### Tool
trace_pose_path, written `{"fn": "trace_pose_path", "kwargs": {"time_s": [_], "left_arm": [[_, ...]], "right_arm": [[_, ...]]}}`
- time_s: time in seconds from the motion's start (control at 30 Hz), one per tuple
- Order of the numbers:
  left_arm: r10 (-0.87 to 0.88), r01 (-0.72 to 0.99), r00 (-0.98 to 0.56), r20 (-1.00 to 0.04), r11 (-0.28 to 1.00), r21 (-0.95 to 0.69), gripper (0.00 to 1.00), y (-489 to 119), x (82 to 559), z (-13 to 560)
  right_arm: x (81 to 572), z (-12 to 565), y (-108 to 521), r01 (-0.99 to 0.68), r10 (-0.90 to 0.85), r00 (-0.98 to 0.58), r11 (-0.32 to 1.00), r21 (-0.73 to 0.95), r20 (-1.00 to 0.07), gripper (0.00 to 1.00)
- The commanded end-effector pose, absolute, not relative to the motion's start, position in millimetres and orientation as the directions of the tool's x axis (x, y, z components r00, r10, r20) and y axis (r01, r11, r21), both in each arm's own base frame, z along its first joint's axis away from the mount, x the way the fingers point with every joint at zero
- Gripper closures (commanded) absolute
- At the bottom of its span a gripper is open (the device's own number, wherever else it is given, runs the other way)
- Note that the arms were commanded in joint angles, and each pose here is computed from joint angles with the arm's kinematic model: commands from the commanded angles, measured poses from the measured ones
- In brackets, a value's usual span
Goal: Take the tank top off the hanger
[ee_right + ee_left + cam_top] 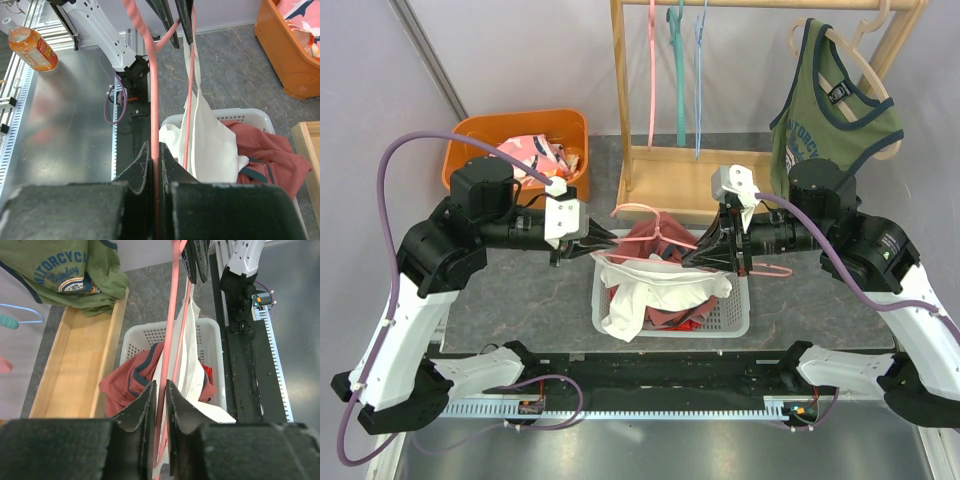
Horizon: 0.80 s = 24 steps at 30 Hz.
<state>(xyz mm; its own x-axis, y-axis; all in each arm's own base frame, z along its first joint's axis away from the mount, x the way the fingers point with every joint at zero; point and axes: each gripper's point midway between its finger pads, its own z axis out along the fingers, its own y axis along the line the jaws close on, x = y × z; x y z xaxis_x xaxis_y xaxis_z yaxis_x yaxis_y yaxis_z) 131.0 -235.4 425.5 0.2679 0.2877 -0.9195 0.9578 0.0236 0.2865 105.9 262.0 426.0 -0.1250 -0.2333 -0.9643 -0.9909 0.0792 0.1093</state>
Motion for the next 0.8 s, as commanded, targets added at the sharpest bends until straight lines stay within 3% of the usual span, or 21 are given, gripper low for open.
{"fn": "trace_pose_path", "kwargs": {"time_s": [0.0, 0.13, 0.17, 0.3, 0.43, 0.47, 0.57, 0.63, 0.77], "left_arm": [[0.264, 0.969, 0.234, -0.936, 0.01, 0.245, 0.69, -237, 124, 431], [0.259, 0.973, 0.224, -0.939, -0.012, 0.229, 0.46, -237, 118, 429], [0.258, 0.972, 0.229, -0.939, -0.016, 0.233, 0.49, -237, 118, 430], [0.257, 0.97, 0.238, -0.937, -0.016, 0.243, 0.98, -236, 117, 433], [0.26, 0.971, 0.234, -0.937, -0.017, 0.238, 0.98, -235, 115, 435], [0.261, 0.972, 0.231, -0.938, -0.014, 0.235, 0.98, -235, 116, 435], [0.258, 0.968, 0.237, -0.937, 0.013, 0.249, 0.98, -235, 121, 439], [0.27, 0.965, 0.229, -0.935, 0.063, 0.255, 0.98, -234, 131, 440], [0.276, 0.958, 0.183, -0.944, 0.167, 0.234, 0.98, -233, 147, 434]], "right_arm": [[105, 454, 267, -0.999, -0.159, -0.031, 0.04, 0.025, -0.987, 1.0], [107, 462, 268, -0.999, -0.149, -0.015, 0.042, 0.009, -0.989, 1.0], [109, 462, 269, -0.999, -0.149, -0.014, 0.044, 0.007, -0.989, 1.0], [112, 459, 269, -0.998, -0.157, -0.015, 0.057, 0.006, -0.988, 1.0], [128, 455, 268, -0.989, -0.16, -0.012, 0.147, -0.012, -0.987, 1.0], [137, 455, 266, -0.98, -0.158, -0.014, 0.197, -0.018, -0.987, 0.96], [170, 459, 256, -0.92, -0.13, -0.011, 0.391, -0.041, -0.991, 0.69], [179, 466, 248, -0.885, -0.095, 0.003, 0.464, -0.047, -0.996, 0.41], [185, 480, 231, -0.834, -0.054, 0.035, 0.549, -0.059, -0.998, 0.24]]}}
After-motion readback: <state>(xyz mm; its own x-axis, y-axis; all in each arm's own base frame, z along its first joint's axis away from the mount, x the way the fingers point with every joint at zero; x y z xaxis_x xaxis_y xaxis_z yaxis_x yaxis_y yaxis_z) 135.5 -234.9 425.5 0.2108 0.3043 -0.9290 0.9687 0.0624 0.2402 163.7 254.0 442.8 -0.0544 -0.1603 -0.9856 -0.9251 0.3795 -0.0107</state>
